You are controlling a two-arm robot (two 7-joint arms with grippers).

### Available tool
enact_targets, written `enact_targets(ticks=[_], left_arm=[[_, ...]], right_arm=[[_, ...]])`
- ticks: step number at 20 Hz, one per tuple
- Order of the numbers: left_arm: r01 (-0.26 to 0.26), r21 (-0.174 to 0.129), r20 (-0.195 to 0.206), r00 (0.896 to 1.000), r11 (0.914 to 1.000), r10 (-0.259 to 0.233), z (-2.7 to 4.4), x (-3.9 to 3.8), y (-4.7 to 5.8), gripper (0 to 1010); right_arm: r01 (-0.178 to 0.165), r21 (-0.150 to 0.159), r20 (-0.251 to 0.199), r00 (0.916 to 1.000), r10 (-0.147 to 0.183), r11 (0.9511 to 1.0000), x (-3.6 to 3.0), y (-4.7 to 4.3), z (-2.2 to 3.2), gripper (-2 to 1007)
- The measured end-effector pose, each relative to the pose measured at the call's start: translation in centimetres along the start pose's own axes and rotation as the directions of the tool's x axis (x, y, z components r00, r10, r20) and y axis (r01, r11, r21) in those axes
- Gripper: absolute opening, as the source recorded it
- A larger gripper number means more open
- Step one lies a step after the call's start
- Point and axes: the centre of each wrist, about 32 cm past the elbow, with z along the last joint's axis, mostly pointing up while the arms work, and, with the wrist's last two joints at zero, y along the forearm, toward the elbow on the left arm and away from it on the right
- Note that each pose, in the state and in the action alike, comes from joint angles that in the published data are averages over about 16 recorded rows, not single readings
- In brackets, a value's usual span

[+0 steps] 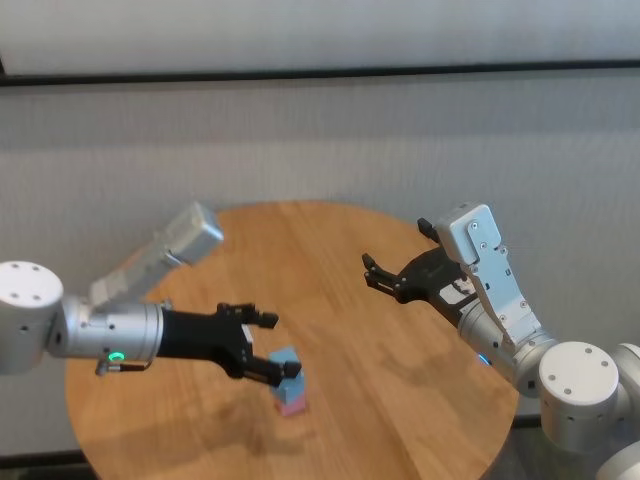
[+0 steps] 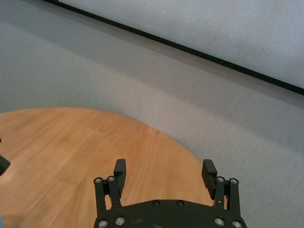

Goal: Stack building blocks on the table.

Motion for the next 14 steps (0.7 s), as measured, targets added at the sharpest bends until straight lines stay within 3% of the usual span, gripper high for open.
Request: enact_targets(ticks=[2, 5, 10, 14], left_arm=[[-0.035, -0.063, -0.018, 0.999, 0.9974, 0.034, -0.06, -0.03, 0.4, 996], [-0.094, -0.156, -0.049, 0.995, 0.9832, 0.087, -0.26, -0.14, 1.0, 1003], [-0.195, -0.282, -0.106, 0.979, 0.9392, 0.172, -0.74, -0.4, 2.0, 1003], [-0.265, -0.335, -0.135, 0.963, 0.9042, 0.233, -1.1, -0.64, 2.5, 1003]], right_arm=[[0.0, 0.0, 0.0, 1.0, 0.0, 1.0, 0.0, 0.0, 0.0, 1005], [0.0, 0.0, 0.0, 1.0, 0.0, 1.0, 0.0, 0.0, 0.0, 1005], [0.0, 0.0, 0.0, 1.0, 0.0, 1.0, 0.0, 0.0, 0.0, 1005], [0.0, 0.0, 0.0, 1.0, 0.0, 1.0, 0.0, 0.0, 0.0, 1005]])
